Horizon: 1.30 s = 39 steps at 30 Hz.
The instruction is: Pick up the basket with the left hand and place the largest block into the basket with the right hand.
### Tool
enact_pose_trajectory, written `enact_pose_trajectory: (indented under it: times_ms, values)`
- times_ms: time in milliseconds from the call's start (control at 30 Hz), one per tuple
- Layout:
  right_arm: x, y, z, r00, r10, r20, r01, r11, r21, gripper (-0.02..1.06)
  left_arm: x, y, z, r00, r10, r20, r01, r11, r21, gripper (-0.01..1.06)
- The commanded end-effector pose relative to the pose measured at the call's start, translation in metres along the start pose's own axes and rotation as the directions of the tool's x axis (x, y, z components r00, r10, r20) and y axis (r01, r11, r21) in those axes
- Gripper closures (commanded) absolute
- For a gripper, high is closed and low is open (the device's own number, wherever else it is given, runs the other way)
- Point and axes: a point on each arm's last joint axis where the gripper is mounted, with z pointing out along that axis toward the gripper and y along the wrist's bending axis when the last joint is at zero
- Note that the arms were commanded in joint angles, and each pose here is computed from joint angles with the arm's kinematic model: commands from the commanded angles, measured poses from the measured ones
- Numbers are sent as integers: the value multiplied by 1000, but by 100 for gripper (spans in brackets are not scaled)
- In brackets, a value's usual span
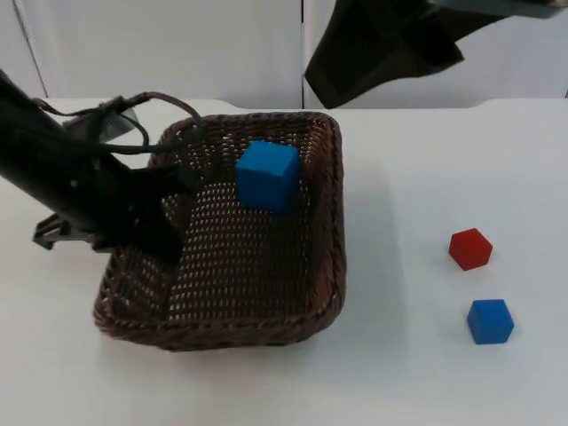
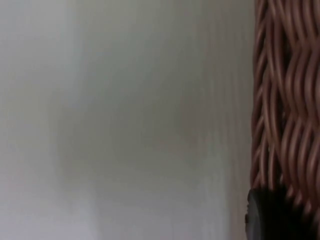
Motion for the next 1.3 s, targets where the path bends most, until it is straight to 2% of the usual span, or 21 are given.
enact_pose_trajectory:
  times_ms: [0, 267, 633, 667, 767, 800, 933, 967, 1000, 1033, 1267]
  values:
    - [0, 1, -2, 1000, -8, 18, 8, 1000, 3, 26, -7, -5, 8, 1000, -5, 11, 4, 999, 35, 105]
    - [0, 1, -2, 1000, -8, 23, 8, 1000, 3, 26, -9, -16, 33, 998, 65, -19, -64, 997, 47, 105]
    - [0, 1, -2, 1000, -8, 23, 8, 1000, 3, 26, -9, -17, 33, 997, 69, -16, -68, 997, 43, 103]
    - [0, 1, -2, 1000, -8, 21, 8, 1000, 3, 26, -8, -17, 33, 997, 69, -20, -68, 997, 47, 98]
    - [0, 1, -2, 1000, -8, 19, 8, 1000, 3, 26, -7, -19, 33, 997, 71, -32, -68, 996, 61, 72]
    - [0, 1, -2, 1000, -8, 19, 8, 1000, 3, 26, -7, -19, 33, 997, 71, -32, -68, 996, 61, 72]
    - [0, 1, -2, 1000, -8, 19, 8, 1000, 3, 26, -7, -24, 26, 996, 79, -42, -75, 993, 86, 22]
    - [0, 1, -2, 1000, -8, 19, 8, 1000, 3, 26, -7, -24, 26, 996, 79, -42, -75, 993, 86, 22]
    - [0, 1, -2, 1000, -8, 19, 8, 1000, 3, 26, -8, -27, 21, 996, 87, -37, -84, 992, 94, 5]
    - [0, 1, -2, 1000, -8, 19, 8, 1000, 3, 26, -9, -30, 17, 995, 96, -29, -92, 991, 98, 0]
    - [-1, 1, -2, 1000, -8, 30, 8, 1000, 2, 26, -12, -48, -17, 982, 187, 13, -188, 976, 111, 0]
